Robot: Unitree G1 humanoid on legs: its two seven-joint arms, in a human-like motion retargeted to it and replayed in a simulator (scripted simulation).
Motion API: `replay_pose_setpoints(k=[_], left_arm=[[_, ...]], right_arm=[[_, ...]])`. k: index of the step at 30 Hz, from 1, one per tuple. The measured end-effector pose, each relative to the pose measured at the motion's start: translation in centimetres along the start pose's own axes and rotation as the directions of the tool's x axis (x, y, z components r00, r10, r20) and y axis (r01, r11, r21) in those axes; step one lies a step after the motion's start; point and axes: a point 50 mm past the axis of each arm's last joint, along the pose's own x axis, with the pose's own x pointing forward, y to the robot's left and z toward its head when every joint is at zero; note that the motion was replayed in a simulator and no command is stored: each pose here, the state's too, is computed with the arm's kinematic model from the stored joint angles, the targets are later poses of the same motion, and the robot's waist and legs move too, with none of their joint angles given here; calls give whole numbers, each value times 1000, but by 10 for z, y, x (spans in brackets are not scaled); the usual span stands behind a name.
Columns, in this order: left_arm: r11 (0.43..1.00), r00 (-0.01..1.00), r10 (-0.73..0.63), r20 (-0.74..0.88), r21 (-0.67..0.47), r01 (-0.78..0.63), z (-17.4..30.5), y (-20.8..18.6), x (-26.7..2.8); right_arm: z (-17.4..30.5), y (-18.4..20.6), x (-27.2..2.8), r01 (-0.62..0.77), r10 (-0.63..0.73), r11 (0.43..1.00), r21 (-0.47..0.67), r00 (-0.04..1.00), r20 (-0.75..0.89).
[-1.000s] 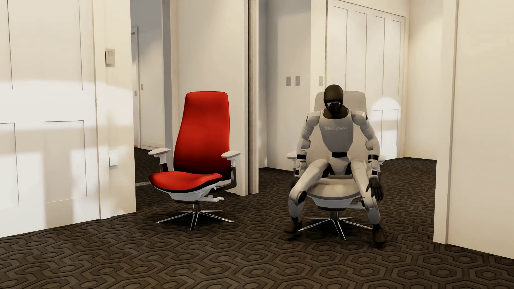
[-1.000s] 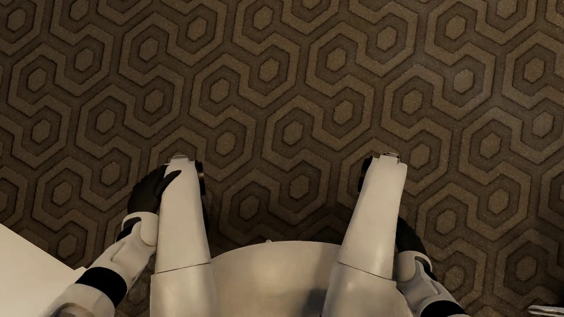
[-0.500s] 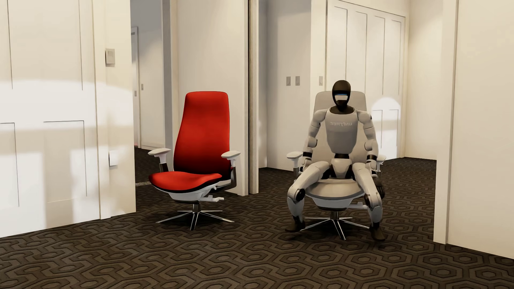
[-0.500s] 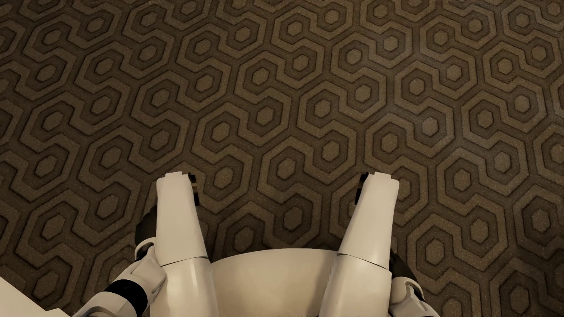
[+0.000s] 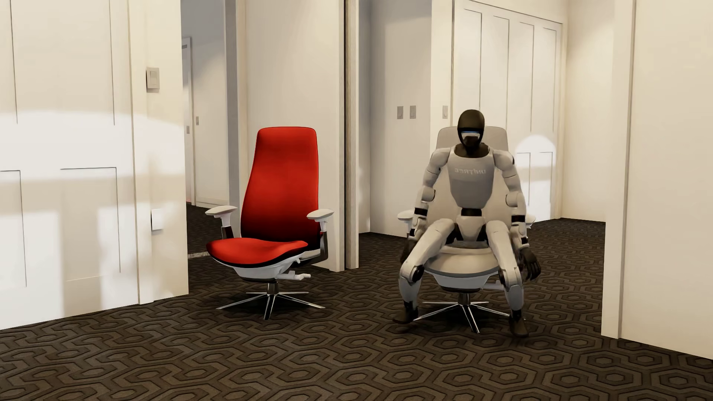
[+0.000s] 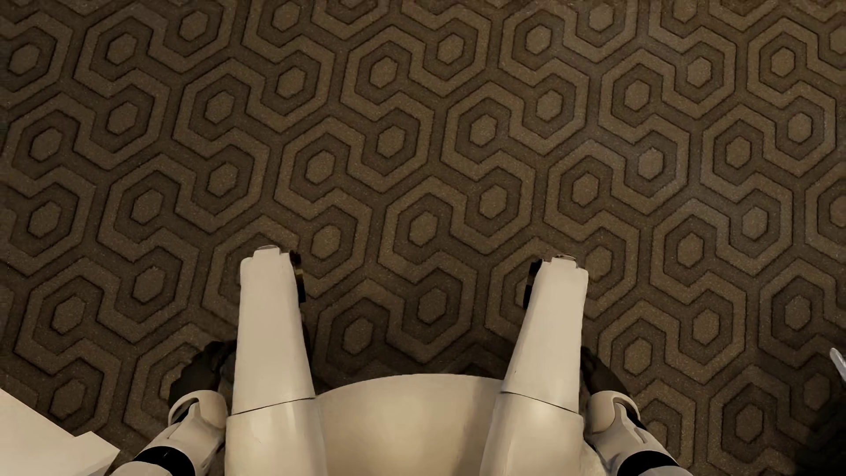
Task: Take a seat on the dark gray chair
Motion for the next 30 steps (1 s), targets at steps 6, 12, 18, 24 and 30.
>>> replay_pose_setpoints(k=[6,12,18,24,30], left_arm=[[980,974,-198,-110,-50,194,-57,-43,-37],[889,881,-402,-250,122,440,-104,-64,-66],[933,935,-340,100,162,322,-9,-55,-35],[964,913,-260,313,147,224,57,-46,-28],[908,910,-406,-84,77,412,-59,-76,-62]], right_arm=[[-16,10,-7,-89,89,996,-20,996,-3],[-46,54,-37,-275,273,960,-55,961,-40],[-88,85,-69,-341,359,933,116,911,-204],[-125,102,-103,-343,398,915,214,857,-327],[-114,67,-74,-359,375,927,106,892,-253]])
